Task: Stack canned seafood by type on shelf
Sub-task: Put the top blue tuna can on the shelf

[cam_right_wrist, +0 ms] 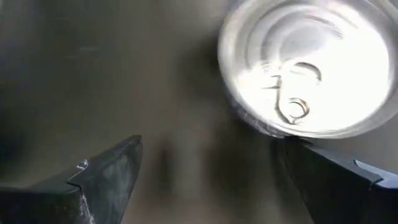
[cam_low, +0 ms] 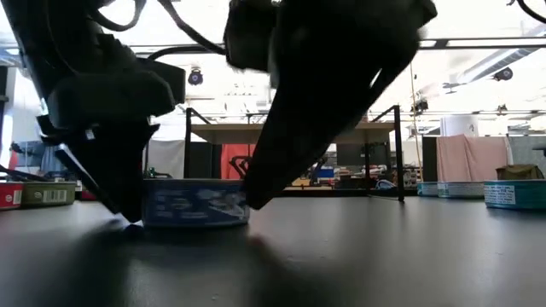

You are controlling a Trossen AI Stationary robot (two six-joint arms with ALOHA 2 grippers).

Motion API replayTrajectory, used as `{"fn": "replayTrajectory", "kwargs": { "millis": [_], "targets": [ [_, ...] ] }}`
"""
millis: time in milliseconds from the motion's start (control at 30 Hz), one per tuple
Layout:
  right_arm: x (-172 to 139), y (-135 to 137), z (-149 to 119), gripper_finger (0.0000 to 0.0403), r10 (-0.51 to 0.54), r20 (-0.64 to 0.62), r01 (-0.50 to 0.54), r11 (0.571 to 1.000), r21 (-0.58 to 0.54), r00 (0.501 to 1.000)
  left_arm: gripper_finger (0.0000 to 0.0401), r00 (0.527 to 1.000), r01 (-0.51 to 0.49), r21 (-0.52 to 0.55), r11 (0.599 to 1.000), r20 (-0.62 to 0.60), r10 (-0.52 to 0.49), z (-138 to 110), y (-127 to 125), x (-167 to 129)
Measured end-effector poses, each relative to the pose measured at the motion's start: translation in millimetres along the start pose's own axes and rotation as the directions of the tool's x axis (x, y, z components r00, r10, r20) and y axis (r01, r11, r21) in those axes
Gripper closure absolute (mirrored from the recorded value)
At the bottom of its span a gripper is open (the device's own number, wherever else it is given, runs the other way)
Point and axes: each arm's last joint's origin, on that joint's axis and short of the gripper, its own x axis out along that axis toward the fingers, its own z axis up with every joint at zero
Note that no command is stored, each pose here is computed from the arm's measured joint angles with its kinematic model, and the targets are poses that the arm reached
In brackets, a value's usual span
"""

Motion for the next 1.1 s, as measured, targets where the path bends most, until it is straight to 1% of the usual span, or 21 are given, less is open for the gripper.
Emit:
{"fn": "replayTrajectory", "kwargs": {
  "millis": [100, 133, 233, 267, 400, 467, 533, 567, 633, 767, 867, 933, 1000, 1100],
  "targets": [
    [-20.2, 3.9, 8.0, 0.0029, 0.003, 0.035, -0.002, 0.999, -0.044, 0.999, 0.0158, 0.998, -0.063, 0.045, 0.997, -0.009, 0.064, -4.2, 6.8, -8.1],
    [-26.8, 3.2, 8.7, 0.0029, -0.011, 0.036, 0.013, 0.998, -0.062, 0.999, 0.0159, 0.996, -0.084, 0.061, 0.995, -0.012, 0.085, -7.3, 9.7, -12.2],
    [-32.6, -2.4, 6.1, 0.0029, -0.109, 0.049, 0.115, 0.983, -0.143, 0.993, 0.016, 0.995, -0.1, 0.1, 0.99, -0.017, 0.102, -17.6, 13.2, -23.5],
    [-31.9, -4.2, 4.1, 0.0028, -0.129, 0.042, 0.135, 0.976, -0.168, 0.991, 0.016, 0.995, -0.098, 0.114, 0.989, -0.019, 0.101, -20.8, 13.7, -26.6],
    [-31.0, -11.0, 7.4, 0.0022, -0.142, 0.06, 0.151, 0.969, -0.194, 0.988, 0.016, 0.999, -0.039, 0.196, 0.98, -0.015, 0.043, -35.2, 7.5, -33.2],
    [-24.3, -17.0, 6.2, 0.0019, -0.148, 0.046, 0.154, 0.969, -0.192, 0.988, 0.016, 1.0, 0.015, 0.206, 0.978, -0.025, -0.011, -39.8, 3.4, -31.8],
    [-10.5, -24.2, 0.3, 0.0019, -0.153, 0.01, 0.152, 0.964, -0.219, 0.988, 0.016, 0.997, 0.071, 0.215, 0.974, -0.041, -0.063, -42.8, 2.2, -25.0],
    [-3.4, -27.0, -2.3, 0.0019, -0.156, 0.003, 0.152, 0.959, -0.239, 0.988, 0.016, 0.995, 0.095, 0.213, 0.972, -0.04, -0.089, -42.2, 1.9, -20.1],
    [9.5, -30.3, -3.9, 0.0019, -0.139, 0.019, 0.139, 0.955, -0.262, 0.99, 0.016, 0.993, 0.114, 0.201, 0.973, -0.029, -0.111, -39.0, 3.4, -13.0],
    [25.9, -29.4, 1.9, 0.0019, -0.098, 0.106, 0.124, 0.954, -0.273, 0.989, 0.016, 0.994, 0.105, 0.169, 0.98, 0.004, -0.107, -29.9, 9.8, -3.2],
    [36.0, -28.5, 5.3, 0.0018, -0.077, 0.169, 0.118, 0.962, -0.247, 0.983, 0.016, 0.993, 0.093, 0.226, 0.97, 0.051, -0.107, -19.8, 12.0, 3.2],
    [39.1, -27.6, 7.1, 0.0018, -0.07, 0.193, 0.113, 0.969, -0.219, 0.979, 0.016, 0.992, 0.092, 0.276, 0.957, 0.055, -0.111, -12.9, 13.3, 6.6],
    [41.3, -26.6, 8.7, 0.0018, -0.071, 0.2, 0.111, 0.975, -0.192, 0.977, 0.016, 0.993, 0.087, 0.272, 0.958, 0.048, -0.104, -7.0, 15.6, 9.7],
    [41.7, -27.3, 9.6, 0.0018, -0.077, 0.194, 0.109, 0.981, -0.159, 0.978, 0.016, 0.995, 0.073, 0.236, 0.969, 0.042, -0.085, -1.2, 20.7, 14.8]
  ]
}}
